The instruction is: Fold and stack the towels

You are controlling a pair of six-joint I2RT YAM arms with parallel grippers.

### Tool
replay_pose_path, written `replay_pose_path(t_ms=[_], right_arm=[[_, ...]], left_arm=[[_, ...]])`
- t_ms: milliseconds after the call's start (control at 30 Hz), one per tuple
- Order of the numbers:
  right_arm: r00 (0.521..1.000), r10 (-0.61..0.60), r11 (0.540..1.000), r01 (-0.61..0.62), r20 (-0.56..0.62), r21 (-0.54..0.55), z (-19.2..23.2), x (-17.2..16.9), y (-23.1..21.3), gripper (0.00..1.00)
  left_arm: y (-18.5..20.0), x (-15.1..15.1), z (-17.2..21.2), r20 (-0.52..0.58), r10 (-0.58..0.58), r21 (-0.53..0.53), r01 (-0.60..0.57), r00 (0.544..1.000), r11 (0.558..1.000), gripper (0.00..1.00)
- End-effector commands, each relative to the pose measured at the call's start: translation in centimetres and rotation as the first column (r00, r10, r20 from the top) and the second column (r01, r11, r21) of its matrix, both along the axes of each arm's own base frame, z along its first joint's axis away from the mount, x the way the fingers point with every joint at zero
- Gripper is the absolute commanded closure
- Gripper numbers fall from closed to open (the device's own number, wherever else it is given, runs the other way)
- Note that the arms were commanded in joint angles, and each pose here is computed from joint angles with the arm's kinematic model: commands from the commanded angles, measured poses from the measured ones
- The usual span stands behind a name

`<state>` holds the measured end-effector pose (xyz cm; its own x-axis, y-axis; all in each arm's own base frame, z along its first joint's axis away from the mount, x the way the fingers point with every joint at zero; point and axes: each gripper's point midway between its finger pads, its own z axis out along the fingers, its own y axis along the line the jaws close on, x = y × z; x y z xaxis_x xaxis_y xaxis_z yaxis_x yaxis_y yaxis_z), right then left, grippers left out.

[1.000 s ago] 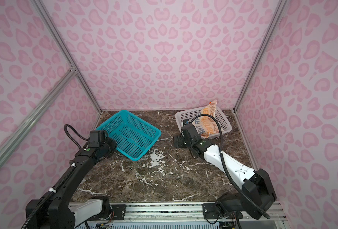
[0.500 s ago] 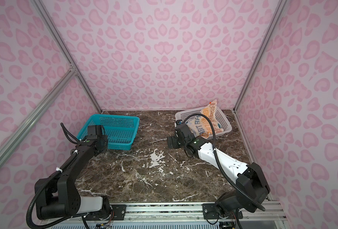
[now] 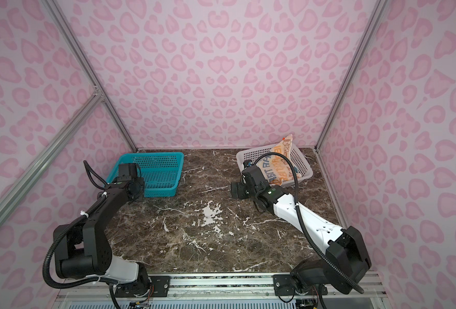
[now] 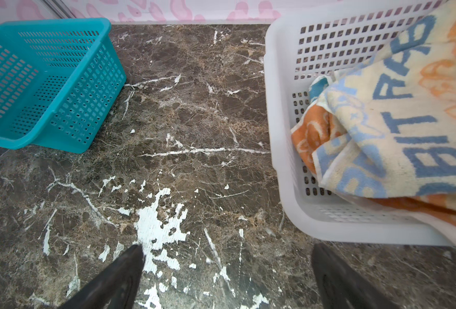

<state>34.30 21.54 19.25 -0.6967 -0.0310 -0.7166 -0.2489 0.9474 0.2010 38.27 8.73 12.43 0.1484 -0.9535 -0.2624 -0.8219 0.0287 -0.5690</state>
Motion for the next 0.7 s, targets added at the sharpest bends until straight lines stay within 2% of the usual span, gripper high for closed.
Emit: replay_pose_path(t_ms=[0, 167, 233, 367, 533, 600, 667], right_arm=[[1.0, -0.015, 1.0, 0.015, -0.012, -0.005, -0.3, -0.1, -0.6, 0.0], [0.999, -0.04, 0.999, 0.04, -0.021, -0.005, -0.2, -0.3, -1.7, 0.0], [0.998, -0.06, 0.998, 0.061, -0.017, 0.005, 0.0, -0.1, -2.3, 0.0], [0.993, -0.116, 0.993, 0.116, -0.008, 0.028, 1.0, 0.5, -4.1, 0.0], [0.967, -0.252, 0.963, 0.254, -0.033, 0.088, 2.5, 2.6, -7.8, 0.0], [0.95, -0.309, 0.94, 0.314, -0.055, 0.135, 2.9, 4.0, -9.2, 0.0], [0.926, -0.37, 0.911, 0.377, -0.071, 0.169, 3.1, 5.6, -10.5, 0.0]], left_arm=[[0.2, 0.6, 0.3, 0.028, 0.009, 0.001, -0.009, 1.0, 1.0, 0.52], [-0.1, 0.4, 0.5, 0.019, -0.032, 0.014, 0.032, 0.999, 0.999, 0.12], [-0.2, 0.1, 0.7, 0.021, -0.042, 0.02, 0.042, 0.999, 0.999, 0.0], [-0.6, -0.2, 1.7, 0.033, -0.094, 0.037, 0.092, 0.995, 0.995, 0.03], [-2.3, -0.3, 4.2, 0.068, -0.221, 0.096, 0.214, 0.973, 0.972, 0.03], [-3.6, -0.1, 5.3, 0.084, -0.297, 0.131, 0.285, 0.951, 0.95, 0.03], [-6.0, 0.8, 6.7, 0.112, -0.42, 0.164, 0.4, 0.9, 0.902, 0.03]])
